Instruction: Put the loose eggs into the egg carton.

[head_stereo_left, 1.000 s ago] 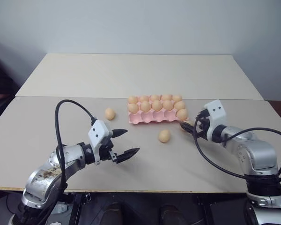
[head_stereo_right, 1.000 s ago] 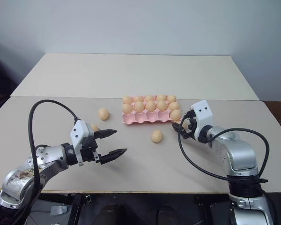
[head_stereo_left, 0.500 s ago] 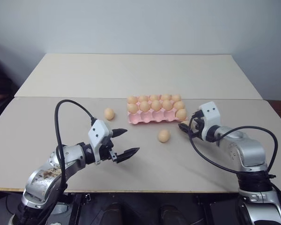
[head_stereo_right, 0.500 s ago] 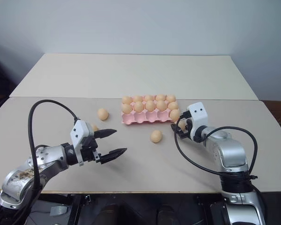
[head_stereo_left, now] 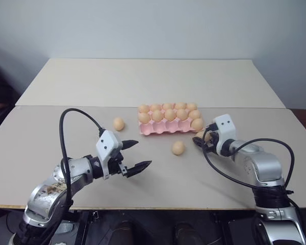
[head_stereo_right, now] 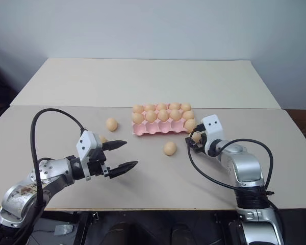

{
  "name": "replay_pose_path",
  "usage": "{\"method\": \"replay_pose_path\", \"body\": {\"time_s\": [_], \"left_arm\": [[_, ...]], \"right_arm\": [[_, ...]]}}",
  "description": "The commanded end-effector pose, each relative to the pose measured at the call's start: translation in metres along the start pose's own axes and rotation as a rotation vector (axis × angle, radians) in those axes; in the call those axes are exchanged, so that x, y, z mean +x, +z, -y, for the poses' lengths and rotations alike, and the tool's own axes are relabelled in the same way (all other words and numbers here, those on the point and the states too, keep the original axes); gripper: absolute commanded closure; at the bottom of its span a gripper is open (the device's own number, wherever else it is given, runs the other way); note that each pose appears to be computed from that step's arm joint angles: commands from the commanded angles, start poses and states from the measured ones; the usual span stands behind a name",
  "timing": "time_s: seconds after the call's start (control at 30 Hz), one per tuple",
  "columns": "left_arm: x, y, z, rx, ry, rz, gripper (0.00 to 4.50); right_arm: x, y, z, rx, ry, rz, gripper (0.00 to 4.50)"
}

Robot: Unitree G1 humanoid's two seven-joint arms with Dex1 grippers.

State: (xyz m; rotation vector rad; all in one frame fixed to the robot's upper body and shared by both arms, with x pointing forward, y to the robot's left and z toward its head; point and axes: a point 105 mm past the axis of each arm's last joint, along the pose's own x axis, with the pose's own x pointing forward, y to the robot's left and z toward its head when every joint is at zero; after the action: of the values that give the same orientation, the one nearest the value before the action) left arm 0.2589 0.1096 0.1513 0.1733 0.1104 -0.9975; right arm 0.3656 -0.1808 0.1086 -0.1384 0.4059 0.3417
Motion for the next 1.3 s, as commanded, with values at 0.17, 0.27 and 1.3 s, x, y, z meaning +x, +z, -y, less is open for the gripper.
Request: {"method": "replay_pose_path", "body": {"time_s": [0.17, 0.27, 1.3], "left_arm": [[-0.003, 0.011, 0.000, 0.043, 0.005, 0.022, 0.00], [-0.004, 0.011, -0.001, 0.043, 0.009, 0.021, 0.00], [-0.010, 0.008, 0.000, 0.035, 0.073, 0.028, 0.00]], "right_arm": [[-0.002, 0.017, 0.002, -0.034, -0.003, 0.070, 1.76], [-0.007, 0.022, -0.002, -0.055, 0.021, 0.083, 1.77], [0.013, 0.083, -0.042, -0.217, 0.139, 0.231, 1.77]]}}
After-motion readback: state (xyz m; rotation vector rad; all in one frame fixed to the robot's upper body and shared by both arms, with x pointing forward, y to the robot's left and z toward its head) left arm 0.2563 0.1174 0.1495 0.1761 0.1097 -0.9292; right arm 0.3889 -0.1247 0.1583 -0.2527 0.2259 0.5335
